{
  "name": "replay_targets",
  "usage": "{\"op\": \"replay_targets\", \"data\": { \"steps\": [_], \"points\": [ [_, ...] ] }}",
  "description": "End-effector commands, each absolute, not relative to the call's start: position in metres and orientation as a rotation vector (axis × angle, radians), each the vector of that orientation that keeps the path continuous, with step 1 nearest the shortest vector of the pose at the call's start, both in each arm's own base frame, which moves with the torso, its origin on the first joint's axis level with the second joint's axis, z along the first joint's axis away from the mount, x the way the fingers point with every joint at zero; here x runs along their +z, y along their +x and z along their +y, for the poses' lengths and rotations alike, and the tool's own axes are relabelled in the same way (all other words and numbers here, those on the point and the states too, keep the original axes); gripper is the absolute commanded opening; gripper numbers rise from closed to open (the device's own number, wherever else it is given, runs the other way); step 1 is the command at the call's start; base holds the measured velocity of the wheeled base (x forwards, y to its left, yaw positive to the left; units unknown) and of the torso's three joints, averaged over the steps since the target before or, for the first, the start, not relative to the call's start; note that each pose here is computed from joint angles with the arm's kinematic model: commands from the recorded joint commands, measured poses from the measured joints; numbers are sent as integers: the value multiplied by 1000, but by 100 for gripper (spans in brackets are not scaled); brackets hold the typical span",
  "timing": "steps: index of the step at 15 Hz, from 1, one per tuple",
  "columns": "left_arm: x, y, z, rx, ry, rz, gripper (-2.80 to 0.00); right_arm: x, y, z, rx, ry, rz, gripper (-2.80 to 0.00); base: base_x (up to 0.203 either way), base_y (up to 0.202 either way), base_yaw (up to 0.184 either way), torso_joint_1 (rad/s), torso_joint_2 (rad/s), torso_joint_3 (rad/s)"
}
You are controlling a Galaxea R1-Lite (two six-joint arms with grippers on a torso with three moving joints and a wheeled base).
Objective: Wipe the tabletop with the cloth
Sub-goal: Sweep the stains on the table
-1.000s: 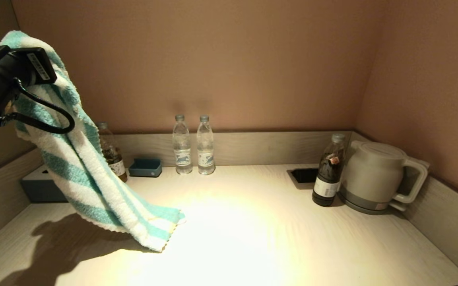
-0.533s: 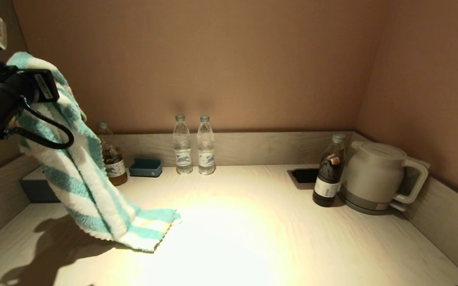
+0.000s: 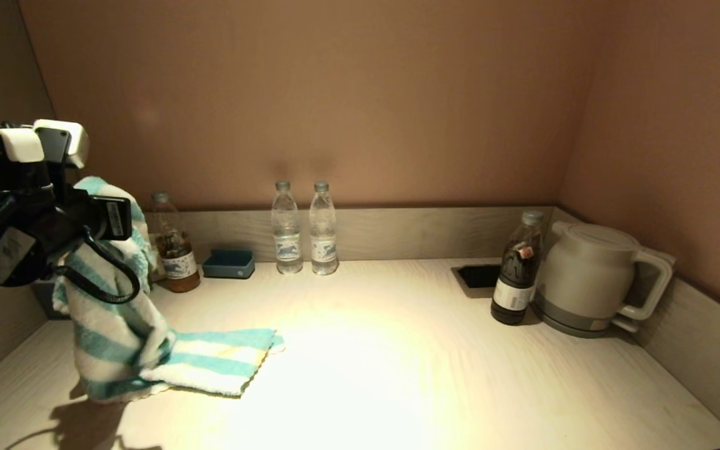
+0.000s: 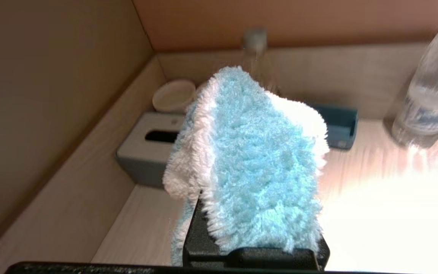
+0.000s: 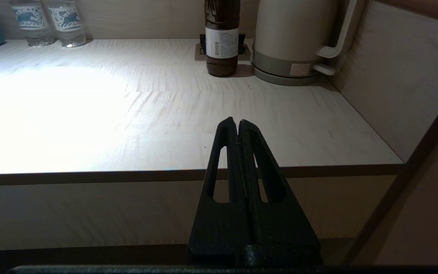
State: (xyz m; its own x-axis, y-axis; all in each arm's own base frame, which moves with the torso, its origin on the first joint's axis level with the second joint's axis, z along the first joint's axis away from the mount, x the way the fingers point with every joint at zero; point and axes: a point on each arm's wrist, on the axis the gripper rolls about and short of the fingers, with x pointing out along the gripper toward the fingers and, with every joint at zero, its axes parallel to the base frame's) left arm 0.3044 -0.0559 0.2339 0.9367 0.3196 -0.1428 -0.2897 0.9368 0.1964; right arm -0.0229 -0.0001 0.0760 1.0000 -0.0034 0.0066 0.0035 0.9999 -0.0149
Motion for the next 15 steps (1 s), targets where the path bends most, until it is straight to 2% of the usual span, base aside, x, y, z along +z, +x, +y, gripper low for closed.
{"op": "replay_targets", "data": {
  "steps": [1, 8, 15],
  "points": [
    [218, 308, -57, 314, 190, 232, -280, 76, -23, 0, -3, -15, -6, -280, 0, 0, 0, 0, 0, 0],
    [150, 306, -59, 296, 269, 483, -280, 76, -23, 0, -3, -15, -6, -280, 0, 0, 0, 0, 0, 0],
    [125, 301, -86, 254, 119, 530, -280, 76, -23, 0, -5, -15, -6, -280, 0, 0, 0, 0, 0, 0]
  ]
}}
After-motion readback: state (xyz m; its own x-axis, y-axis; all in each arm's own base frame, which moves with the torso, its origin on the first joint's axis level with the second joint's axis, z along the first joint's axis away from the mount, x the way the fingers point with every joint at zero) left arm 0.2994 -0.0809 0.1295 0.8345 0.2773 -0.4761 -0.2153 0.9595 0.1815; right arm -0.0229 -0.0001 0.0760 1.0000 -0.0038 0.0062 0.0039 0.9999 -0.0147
